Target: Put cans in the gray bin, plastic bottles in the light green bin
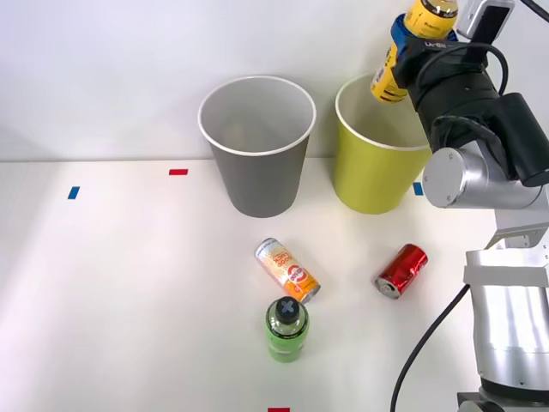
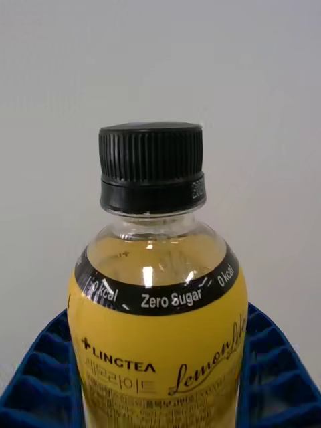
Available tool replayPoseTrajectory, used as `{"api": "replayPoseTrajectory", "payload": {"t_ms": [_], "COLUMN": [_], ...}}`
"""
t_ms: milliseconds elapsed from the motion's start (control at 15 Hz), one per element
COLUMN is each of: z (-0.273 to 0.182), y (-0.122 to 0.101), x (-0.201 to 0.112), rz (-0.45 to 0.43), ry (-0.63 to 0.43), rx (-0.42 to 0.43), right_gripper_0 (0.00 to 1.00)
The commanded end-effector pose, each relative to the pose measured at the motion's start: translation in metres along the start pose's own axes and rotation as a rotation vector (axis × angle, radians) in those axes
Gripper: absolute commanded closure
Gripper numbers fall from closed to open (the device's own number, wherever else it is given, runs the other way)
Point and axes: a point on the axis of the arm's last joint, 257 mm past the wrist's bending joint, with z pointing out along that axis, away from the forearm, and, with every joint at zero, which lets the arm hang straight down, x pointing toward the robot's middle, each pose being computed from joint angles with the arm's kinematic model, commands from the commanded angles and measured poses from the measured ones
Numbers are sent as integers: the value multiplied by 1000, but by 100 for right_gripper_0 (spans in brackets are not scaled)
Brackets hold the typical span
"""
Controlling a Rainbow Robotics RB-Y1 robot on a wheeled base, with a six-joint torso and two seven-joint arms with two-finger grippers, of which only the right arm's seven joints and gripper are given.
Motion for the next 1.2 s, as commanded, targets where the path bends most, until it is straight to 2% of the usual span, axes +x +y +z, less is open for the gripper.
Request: {"api": "replayPoseTrajectory", "payload": {"t_ms": [67,200,467,600,733,933,1067,1200], "z": [0,0,-1,-12,-38,-90,-127,-159], "y": [0,-1,3,-2,-1,-1,-10,-27], "x": [-1,-4,-9,-14,-23,-43,-46,-36], "rz": [33,35,57,100,170,263,267,249], "ry": [-3,-17,-36,-104,-173,-211,-206,-168], "rx": [-2,-3,-12,-7,-17,-36,-20,17], "right_gripper_0": [9,4,3,3,3,3,3,3]}}
